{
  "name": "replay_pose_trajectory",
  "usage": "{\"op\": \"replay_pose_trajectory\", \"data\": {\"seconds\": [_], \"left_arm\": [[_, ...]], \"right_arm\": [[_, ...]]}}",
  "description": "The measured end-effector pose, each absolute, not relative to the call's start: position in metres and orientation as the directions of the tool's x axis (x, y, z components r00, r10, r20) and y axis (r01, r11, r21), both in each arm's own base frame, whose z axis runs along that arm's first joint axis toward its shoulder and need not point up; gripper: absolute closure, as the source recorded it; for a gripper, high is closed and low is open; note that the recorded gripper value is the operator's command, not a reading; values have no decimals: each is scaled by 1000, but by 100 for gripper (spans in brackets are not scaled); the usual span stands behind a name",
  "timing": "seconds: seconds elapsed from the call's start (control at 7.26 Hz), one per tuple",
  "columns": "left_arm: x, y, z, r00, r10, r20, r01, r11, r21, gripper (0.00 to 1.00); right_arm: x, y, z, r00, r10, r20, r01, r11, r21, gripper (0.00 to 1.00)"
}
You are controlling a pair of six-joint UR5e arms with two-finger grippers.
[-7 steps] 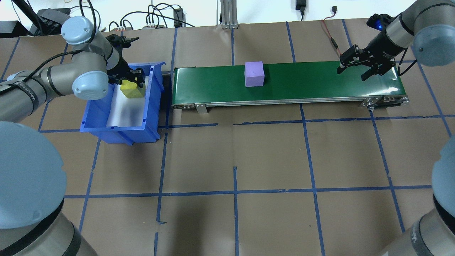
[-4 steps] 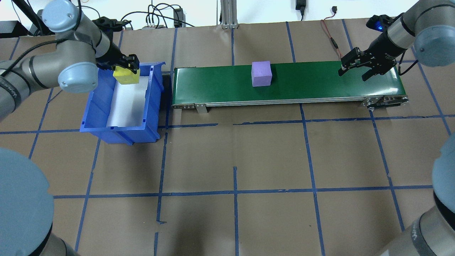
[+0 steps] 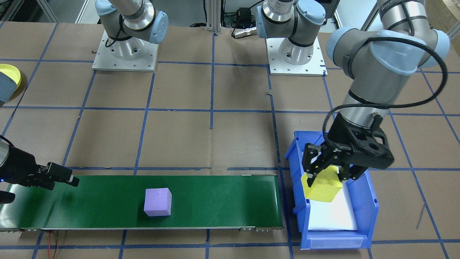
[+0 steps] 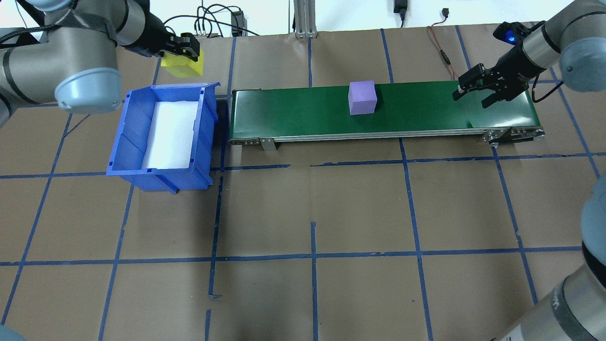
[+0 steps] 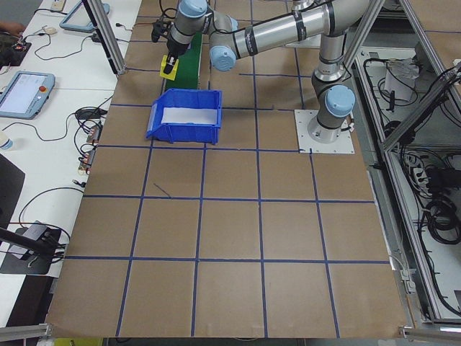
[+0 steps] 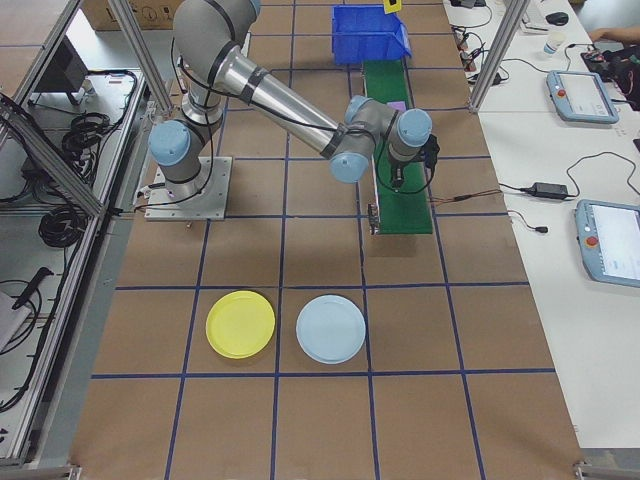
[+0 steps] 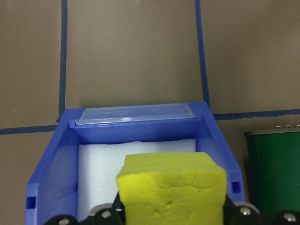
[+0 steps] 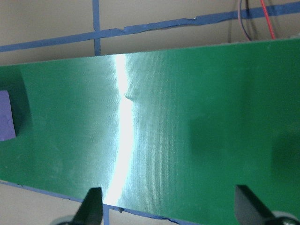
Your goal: Move block left to right into plate
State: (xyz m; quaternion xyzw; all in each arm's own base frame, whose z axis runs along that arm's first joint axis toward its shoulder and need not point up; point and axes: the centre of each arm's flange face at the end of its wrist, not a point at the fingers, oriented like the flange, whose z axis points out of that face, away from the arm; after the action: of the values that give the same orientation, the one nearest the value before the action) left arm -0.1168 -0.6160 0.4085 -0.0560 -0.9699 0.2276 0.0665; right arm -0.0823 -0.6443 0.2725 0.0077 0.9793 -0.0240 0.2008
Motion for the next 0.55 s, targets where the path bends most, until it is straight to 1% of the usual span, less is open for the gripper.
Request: {"op": "replay_pose_trajectory", "data": {"seconds": [0.28, 0.55], "left_arm": [[-177, -606, 379, -979, 145, 146, 77, 915, -395, 64], [-200, -620, 329, -976, 157, 153, 92, 926, -366, 64]], "right_arm": [[-82, -645, 272, -910, 6, -415, 30, 998, -51, 3], [-81, -645, 270, -905, 9, -425, 34, 998, -51, 1]]}}
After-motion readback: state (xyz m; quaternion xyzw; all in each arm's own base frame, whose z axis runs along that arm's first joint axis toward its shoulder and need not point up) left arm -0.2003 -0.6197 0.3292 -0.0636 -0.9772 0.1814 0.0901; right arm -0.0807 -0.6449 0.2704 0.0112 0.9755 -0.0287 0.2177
